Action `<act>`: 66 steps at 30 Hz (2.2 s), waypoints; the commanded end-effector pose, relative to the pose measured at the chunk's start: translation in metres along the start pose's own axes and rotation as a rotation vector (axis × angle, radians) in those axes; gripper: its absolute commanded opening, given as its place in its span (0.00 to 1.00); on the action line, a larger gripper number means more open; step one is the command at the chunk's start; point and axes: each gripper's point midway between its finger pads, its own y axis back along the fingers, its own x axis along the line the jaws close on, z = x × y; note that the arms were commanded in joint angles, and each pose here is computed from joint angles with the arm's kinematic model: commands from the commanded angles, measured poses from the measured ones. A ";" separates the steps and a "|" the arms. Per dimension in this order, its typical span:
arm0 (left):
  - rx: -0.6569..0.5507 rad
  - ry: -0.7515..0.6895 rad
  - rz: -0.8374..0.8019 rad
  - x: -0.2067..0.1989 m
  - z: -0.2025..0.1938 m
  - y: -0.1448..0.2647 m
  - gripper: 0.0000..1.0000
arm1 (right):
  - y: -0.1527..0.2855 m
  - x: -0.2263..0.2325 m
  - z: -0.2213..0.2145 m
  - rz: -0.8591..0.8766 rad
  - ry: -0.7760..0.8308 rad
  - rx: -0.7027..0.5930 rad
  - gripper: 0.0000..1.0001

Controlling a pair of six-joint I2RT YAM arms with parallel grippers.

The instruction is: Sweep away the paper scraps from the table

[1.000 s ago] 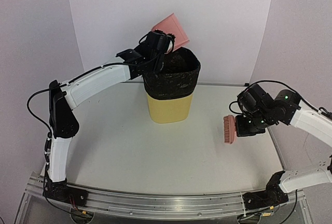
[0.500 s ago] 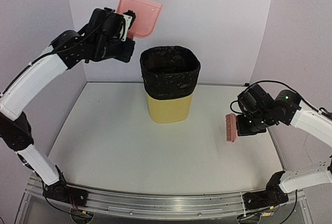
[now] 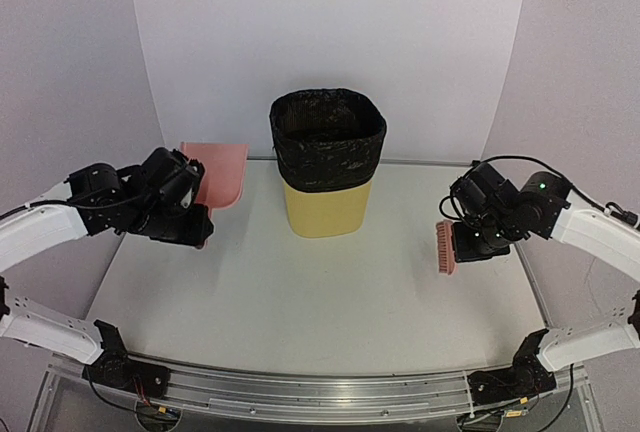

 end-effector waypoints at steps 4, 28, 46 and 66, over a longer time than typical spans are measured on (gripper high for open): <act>0.193 0.084 -0.128 -0.022 -0.073 -0.061 0.08 | 0.002 -0.006 0.004 -0.015 -0.045 -0.031 0.00; 0.643 -0.017 -0.183 -0.133 -0.165 -0.121 0.04 | -0.007 -0.002 -0.008 -0.004 -0.067 0.022 0.00; 0.647 -0.077 -0.118 -0.143 -0.158 -0.136 0.43 | -0.005 -0.003 -0.011 0.008 -0.062 0.017 0.00; 0.168 0.066 -0.033 -0.071 -0.057 -0.054 1.00 | 0.032 0.141 0.005 0.271 0.653 -0.108 0.00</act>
